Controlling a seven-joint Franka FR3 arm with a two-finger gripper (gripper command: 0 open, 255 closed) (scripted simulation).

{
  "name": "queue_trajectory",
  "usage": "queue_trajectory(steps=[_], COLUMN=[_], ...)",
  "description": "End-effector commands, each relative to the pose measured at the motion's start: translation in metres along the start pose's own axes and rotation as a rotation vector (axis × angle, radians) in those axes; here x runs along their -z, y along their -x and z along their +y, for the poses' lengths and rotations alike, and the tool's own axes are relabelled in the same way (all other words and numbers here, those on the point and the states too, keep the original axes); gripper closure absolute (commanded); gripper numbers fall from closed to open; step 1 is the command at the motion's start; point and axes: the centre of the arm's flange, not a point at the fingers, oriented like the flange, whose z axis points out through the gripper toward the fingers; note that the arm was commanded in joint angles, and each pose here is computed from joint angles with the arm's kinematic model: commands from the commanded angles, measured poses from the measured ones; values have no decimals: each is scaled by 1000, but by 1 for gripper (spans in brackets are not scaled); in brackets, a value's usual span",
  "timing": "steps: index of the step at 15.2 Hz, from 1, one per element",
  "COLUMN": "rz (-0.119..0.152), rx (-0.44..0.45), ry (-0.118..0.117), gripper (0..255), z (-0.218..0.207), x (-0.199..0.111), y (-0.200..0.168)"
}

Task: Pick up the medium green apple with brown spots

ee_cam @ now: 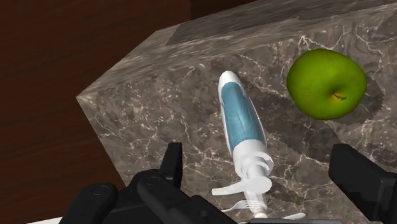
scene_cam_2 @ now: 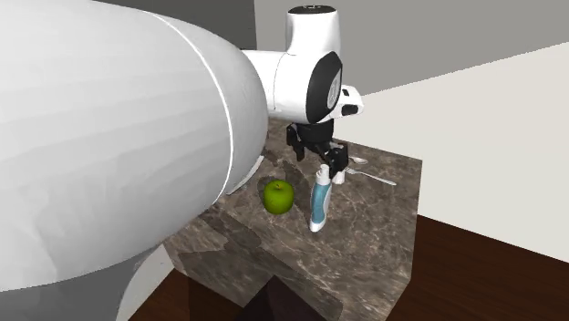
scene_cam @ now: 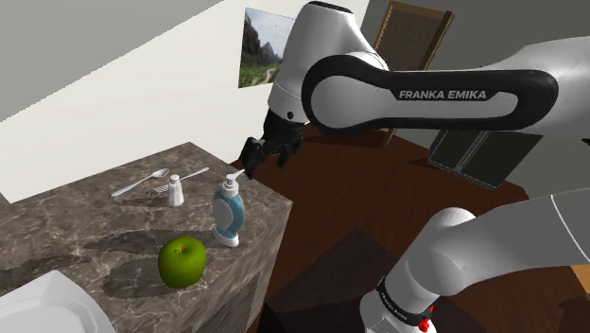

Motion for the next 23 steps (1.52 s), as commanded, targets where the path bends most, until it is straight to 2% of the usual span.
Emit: queue_trajectory(steps=[1, 17, 23], rz=[-4, -37, -37], rx=[-14, -115, -117], ry=[8, 88, 89], gripper=[0, 0, 0], z=[-21, -184, -185], x=[-18, -164, -192], y=[-4, -37, -33])
